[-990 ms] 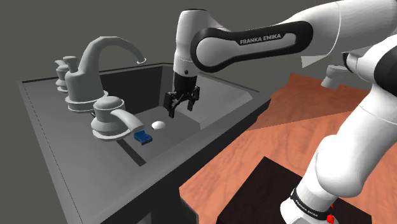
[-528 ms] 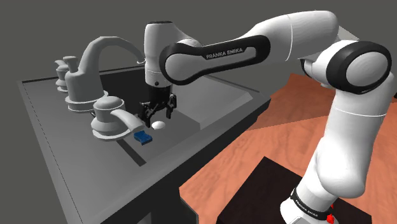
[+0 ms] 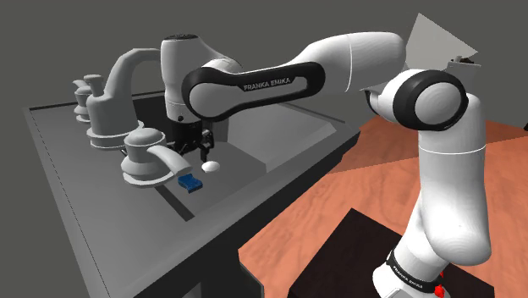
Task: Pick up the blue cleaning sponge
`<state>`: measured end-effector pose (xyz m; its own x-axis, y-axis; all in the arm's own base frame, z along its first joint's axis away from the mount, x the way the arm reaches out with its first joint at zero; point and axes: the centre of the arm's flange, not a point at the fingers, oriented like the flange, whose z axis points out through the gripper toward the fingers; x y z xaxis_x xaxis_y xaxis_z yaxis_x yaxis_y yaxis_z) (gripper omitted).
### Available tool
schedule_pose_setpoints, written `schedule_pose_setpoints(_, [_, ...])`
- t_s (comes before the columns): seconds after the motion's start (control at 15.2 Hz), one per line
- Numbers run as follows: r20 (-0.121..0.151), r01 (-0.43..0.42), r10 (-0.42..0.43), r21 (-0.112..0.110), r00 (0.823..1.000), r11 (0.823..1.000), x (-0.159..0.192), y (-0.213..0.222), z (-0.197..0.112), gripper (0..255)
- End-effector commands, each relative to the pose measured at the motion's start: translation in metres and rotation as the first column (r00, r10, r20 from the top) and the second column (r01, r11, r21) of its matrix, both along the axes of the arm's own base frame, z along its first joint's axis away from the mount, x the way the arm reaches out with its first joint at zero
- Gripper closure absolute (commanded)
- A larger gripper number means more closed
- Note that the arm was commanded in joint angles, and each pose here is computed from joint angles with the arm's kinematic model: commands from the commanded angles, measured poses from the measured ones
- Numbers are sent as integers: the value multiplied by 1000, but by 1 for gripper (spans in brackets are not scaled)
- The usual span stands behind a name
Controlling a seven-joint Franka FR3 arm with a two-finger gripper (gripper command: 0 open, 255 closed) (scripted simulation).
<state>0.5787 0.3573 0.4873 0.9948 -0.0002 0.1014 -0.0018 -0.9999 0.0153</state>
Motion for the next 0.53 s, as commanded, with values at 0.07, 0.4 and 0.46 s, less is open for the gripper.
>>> schedule_pose_setpoints(0.07, [-24, -16, 16, 1, 1000, 1000, 4, 11, -35, 0])
schedule_pose_setpoints(0.4, [-24, -16, 16, 1, 1000, 1000, 5, 12, -49, 255])
schedule_pose_setpoints(0.46, [-24, -16, 16, 1, 1000, 1000, 5, 12, -49, 255])
